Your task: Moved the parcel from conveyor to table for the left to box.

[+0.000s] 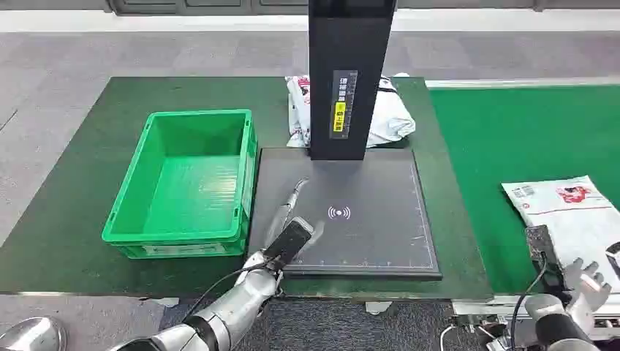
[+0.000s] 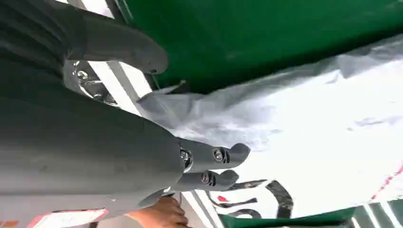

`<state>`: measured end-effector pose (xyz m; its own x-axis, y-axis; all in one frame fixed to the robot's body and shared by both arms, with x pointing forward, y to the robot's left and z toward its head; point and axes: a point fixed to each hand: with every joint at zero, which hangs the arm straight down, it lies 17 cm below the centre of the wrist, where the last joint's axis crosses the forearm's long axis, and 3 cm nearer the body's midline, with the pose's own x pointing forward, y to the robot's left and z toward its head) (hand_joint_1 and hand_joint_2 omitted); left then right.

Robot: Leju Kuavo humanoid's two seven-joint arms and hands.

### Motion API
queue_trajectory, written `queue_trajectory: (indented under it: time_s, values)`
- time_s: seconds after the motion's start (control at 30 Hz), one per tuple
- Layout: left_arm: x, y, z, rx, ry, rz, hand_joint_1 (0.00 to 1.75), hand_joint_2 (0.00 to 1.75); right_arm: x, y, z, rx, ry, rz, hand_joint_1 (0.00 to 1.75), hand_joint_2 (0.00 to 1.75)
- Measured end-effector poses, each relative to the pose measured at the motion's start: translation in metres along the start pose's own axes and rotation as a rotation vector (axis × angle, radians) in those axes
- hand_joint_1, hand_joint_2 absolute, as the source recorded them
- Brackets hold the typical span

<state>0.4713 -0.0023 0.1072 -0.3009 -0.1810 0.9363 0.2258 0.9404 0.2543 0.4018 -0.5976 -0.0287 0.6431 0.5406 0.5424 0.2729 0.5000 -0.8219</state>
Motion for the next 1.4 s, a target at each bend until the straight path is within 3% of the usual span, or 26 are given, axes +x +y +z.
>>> queue_trajectory:
  time_s: [0.3, 0.53, 0.77, 0.8, 1.03, 1.4]
  values:
    - [-0.001, 0.003, 0.0, 0.011, 0.005, 0.009, 0.0, 1.75, 0.004, -0.005, -0.006, 0.002, 0.012, -0.021, 0.0, 1.75]
    - [-0.001, 0.002, 0.0, 0.008, 0.005, 0.013, 0.0, 1.75, -0.011, 0.018, -0.002, 0.161, 0.077, -0.002, 0.0, 1.75]
    - [-0.002, 0.004, 0.0, 0.011, 0.008, 0.013, 0.0, 1.75, -0.011, 0.029, 0.0, 0.241, 0.086, 0.008, 0.0, 1.75]
    - [-0.002, 0.004, 0.0, 0.012, 0.008, 0.013, 0.0, 1.75, -0.012, 0.032, 0.002, 0.255, 0.094, 0.014, 1.75, 1.75]
    - [0.001, 0.004, -0.001, 0.01, -0.001, 0.028, 0.0, 1.75, -0.012, 0.067, 0.023, 0.341, 0.105, 0.004, 1.75, 1.75]
    - [-0.004, 0.007, 0.002, 0.026, 0.015, 0.04, 0.0, 1.75, 0.022, 0.045, 0.006, 0.284, -0.052, -0.044, 1.75, 1.75]
